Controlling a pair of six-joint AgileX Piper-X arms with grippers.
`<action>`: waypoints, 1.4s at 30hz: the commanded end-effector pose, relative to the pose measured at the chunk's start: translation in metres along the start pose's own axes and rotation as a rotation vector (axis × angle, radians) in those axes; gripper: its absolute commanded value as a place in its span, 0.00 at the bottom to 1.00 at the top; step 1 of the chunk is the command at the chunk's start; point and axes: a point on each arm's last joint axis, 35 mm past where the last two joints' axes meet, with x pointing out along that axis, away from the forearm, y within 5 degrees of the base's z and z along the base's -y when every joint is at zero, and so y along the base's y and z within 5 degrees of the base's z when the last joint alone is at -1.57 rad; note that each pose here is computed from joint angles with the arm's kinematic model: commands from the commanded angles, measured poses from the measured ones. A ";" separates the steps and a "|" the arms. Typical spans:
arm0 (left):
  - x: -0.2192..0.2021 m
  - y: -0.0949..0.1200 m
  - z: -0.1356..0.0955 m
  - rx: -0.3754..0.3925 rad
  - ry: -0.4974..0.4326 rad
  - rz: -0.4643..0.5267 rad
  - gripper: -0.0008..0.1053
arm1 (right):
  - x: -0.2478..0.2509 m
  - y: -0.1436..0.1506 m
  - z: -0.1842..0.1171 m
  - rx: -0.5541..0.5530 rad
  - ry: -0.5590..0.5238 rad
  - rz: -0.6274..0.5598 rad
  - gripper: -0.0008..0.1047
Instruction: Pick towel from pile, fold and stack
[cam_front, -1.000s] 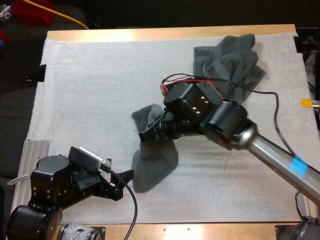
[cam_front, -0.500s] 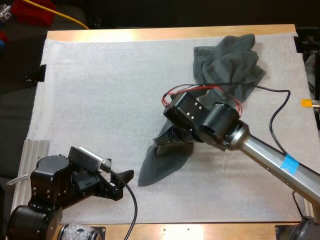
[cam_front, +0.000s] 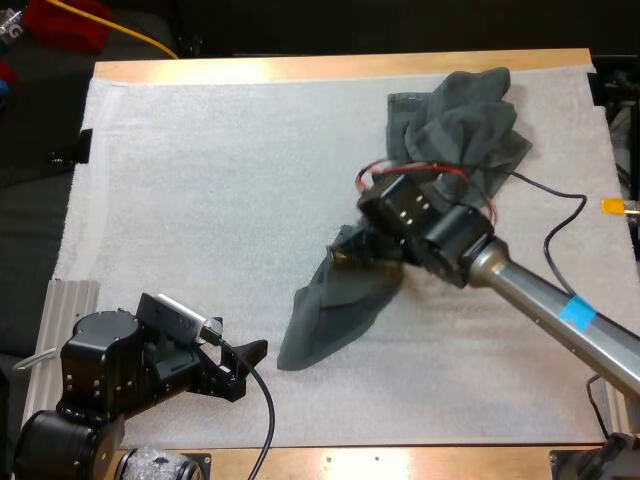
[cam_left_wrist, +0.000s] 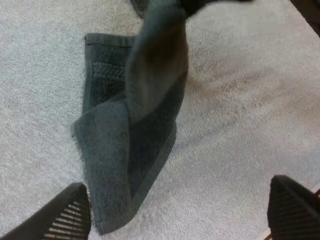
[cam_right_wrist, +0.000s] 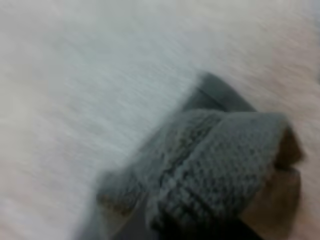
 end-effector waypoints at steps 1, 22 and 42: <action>-0.002 -0.002 0.001 0.007 -0.002 -0.009 0.68 | -0.003 0.000 0.010 0.035 -0.074 0.048 0.05; -0.002 -0.002 0.002 0.018 -0.005 -0.010 0.68 | 0.058 0.017 0.037 0.133 -0.247 0.477 0.65; -0.002 -0.002 0.002 0.018 -0.006 -0.011 0.68 | 0.026 -0.006 -0.017 -0.045 0.188 0.044 0.66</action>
